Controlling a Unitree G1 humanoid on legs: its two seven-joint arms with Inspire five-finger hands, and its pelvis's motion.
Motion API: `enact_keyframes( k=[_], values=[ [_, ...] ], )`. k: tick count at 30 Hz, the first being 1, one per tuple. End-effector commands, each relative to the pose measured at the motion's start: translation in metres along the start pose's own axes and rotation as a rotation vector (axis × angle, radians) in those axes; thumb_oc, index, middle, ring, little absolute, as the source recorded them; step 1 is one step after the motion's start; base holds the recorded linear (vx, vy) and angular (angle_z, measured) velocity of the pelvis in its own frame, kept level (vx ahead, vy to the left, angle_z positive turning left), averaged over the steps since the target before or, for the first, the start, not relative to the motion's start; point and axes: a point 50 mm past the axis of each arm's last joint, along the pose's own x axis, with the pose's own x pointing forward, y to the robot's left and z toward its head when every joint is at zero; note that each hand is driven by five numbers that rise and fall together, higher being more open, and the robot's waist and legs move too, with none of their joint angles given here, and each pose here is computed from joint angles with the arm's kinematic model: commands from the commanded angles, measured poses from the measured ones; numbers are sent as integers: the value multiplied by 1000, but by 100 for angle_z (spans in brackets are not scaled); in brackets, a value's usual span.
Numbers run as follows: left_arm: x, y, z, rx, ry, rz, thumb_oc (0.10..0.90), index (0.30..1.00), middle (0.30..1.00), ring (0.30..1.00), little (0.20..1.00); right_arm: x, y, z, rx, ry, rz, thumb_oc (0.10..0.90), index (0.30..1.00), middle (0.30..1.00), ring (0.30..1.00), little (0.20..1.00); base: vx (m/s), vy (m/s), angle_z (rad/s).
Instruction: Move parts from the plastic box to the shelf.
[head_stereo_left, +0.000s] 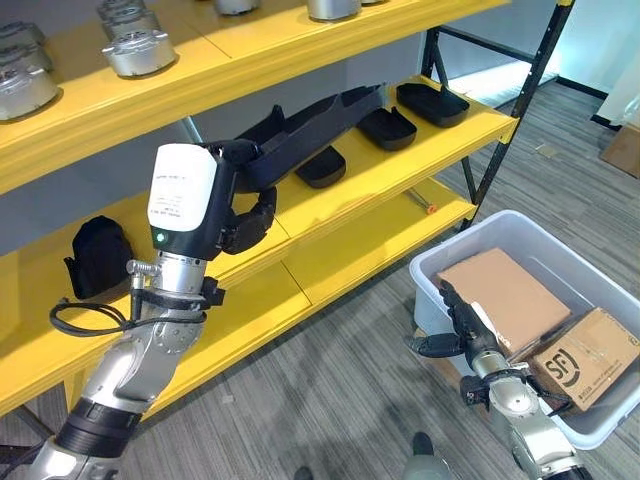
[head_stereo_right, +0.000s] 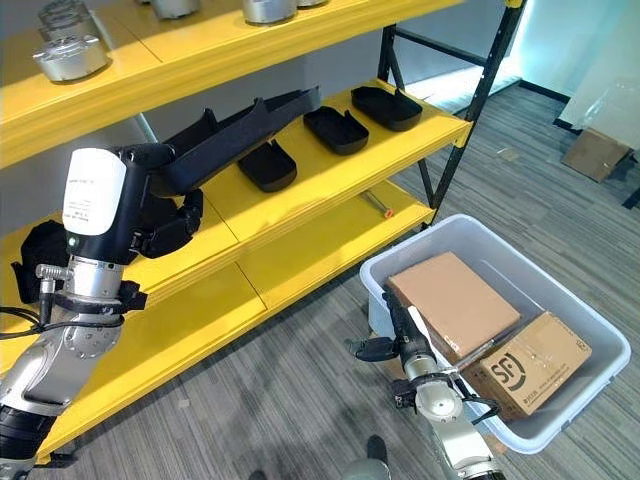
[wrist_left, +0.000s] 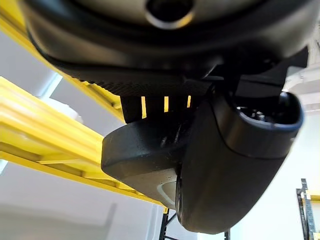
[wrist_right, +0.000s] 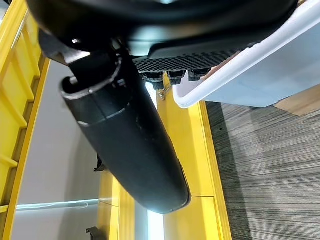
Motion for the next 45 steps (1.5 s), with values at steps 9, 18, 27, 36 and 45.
enact_keyframes(
  k=[9,18,27,36,45],
  values=[
    [5,54,-13,93,-27,287,400,300,300,300,300,11,3,49,-38,-212,36,900,1000,1000,1000,1000,-6,69,9],
    [-16,51,-22,131,33,291,400,300,300,300,300,10,1,48,-107,-214,79,900,1000,1000,1000,1000,-8,99,4],
    [-25,55,-29,166,65,281,400,300,300,300,300,9,1,53,-89,-249,78,900,1000,1000,1000,1000,-20,126,4],
    [-23,64,-31,190,39,282,400,300,300,300,300,11,13,58,-59,-305,111,900,1000,1000,1000,1000,-39,223,2],
    [-21,55,-25,140,24,324,400,300,300,300,300,5,-5,58,-70,-310,77,900,1000,1000,1000,1000,40,103,12]
  ],
)
